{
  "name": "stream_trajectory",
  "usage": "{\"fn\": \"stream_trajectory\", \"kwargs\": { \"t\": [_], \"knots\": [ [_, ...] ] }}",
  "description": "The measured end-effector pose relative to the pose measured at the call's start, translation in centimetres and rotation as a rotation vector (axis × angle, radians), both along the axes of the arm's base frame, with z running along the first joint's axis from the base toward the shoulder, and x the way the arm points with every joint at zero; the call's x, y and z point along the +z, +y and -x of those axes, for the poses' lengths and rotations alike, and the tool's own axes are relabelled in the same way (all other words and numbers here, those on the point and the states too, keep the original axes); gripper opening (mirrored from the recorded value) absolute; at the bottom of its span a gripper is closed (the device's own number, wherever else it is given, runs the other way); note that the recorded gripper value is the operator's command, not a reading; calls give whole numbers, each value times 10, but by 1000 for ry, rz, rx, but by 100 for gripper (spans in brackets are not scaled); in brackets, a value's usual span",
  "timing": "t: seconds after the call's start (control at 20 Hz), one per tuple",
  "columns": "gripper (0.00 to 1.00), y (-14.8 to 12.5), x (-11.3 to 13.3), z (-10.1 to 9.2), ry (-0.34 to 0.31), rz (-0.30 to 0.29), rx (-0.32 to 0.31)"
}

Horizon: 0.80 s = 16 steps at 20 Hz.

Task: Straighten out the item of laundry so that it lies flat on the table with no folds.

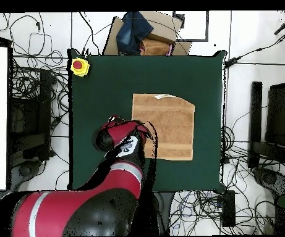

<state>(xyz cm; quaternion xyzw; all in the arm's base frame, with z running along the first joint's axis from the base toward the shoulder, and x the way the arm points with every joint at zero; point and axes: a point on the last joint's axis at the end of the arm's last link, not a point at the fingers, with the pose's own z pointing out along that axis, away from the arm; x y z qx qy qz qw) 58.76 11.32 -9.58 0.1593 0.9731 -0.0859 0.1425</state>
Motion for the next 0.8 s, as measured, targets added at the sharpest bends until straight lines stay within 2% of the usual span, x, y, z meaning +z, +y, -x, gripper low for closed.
{"fn": "stream_trajectory", "kwargs": {
  "t": [0.3, 0.4, 0.55, 0.75, 0.8],
  "knots": [
    [100, -5, 0, 14, 14, 75, 43],
    [100, -9, -7, 26, 34, 117, 68],
    [100, -13, -13, 35, 51, 143, 80],
    [100, -31, -28, 53, 77, 193, 99],
    [100, -43, -36, 60, 80, 212, 108]
  ]
}}
